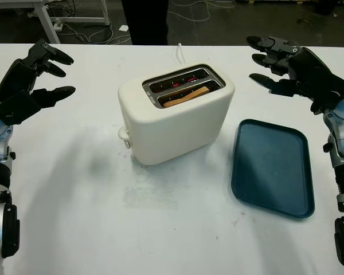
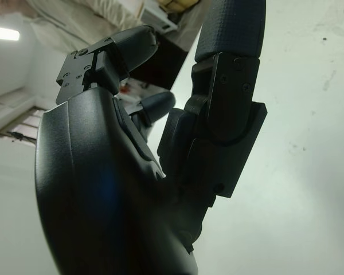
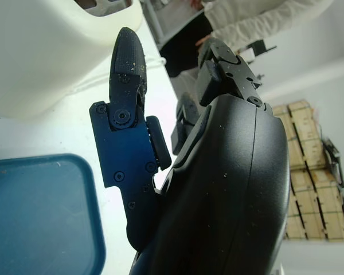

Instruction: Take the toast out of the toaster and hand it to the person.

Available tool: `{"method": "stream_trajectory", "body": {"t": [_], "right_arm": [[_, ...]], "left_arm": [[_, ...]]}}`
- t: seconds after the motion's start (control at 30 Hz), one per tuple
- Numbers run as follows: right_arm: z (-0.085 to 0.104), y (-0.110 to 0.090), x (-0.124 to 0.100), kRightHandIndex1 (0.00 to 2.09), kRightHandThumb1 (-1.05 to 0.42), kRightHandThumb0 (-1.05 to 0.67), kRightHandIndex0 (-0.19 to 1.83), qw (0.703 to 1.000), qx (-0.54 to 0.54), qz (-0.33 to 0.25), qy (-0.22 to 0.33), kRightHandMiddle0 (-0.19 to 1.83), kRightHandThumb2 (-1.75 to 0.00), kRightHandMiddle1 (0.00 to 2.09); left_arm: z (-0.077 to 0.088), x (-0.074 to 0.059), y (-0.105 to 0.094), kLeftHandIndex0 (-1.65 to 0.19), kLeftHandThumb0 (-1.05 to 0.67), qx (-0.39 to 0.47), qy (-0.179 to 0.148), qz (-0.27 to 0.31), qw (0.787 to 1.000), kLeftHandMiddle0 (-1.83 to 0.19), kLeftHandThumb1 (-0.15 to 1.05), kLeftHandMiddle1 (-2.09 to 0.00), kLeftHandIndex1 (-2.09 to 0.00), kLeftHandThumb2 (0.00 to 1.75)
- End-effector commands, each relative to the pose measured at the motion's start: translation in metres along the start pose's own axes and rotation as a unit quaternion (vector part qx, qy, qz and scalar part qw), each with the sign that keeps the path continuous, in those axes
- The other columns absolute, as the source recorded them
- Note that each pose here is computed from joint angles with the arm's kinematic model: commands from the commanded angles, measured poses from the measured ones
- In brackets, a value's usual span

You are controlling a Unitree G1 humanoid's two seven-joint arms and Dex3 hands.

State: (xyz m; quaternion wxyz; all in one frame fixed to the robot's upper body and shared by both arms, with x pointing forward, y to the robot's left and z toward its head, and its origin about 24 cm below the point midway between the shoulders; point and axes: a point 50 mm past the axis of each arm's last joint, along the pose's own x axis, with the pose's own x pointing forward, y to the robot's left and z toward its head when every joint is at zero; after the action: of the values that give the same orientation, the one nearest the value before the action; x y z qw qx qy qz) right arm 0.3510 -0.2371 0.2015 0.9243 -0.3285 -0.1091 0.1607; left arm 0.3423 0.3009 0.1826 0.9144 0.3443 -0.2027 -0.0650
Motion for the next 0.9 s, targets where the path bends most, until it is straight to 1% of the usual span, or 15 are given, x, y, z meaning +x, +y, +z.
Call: {"method": "stream_trajectory", "body": {"t": [0.0,0.1,0.37,0.57,0.87], "right_arm": [[0.003,-0.001,0.001,0.03,-0.92,-0.57,0.31,1.000,-0.008,-0.003,-0.011,0.30,-0.37,0.02],[0.003,0.000,0.001,0.02,-0.92,-0.59,0.30,1.000,-0.005,-0.004,-0.007,0.30,-0.37,0.02],[0.000,0.001,0.000,0.02,-0.92,-0.60,0.31,1.000,-0.005,-0.003,-0.009,0.31,-0.37,0.01],[0.005,-0.003,-0.002,0.02,-0.92,-0.63,0.31,1.000,-0.003,-0.003,-0.023,0.30,-0.36,0.01],[0.012,0.000,-0.002,0.00,-0.92,-0.55,0.28,0.999,0.002,0.002,-0.035,0.28,-0.33,0.00]], "left_arm": [[0.000,-0.002,0.000,0.00,-1.05,0.009,-0.004,0.003,1.000,0.00,0.92,-1.50,-1.35,0.36],[0.000,-0.002,0.000,0.00,-1.05,0.011,-0.006,0.004,1.000,0.00,0.92,-1.48,-1.33,0.38],[0.000,0.000,0.001,0.00,-1.05,0.001,-0.001,0.005,1.000,0.00,0.92,-1.49,-1.35,0.36],[0.003,0.002,0.002,0.00,-1.05,0.005,-0.005,0.006,1.000,0.00,0.92,-1.48,-1.34,0.36],[0.007,0.008,0.001,0.00,-1.05,0.001,-0.011,0.005,1.000,0.00,0.92,-1.48,-1.33,0.33]]}}
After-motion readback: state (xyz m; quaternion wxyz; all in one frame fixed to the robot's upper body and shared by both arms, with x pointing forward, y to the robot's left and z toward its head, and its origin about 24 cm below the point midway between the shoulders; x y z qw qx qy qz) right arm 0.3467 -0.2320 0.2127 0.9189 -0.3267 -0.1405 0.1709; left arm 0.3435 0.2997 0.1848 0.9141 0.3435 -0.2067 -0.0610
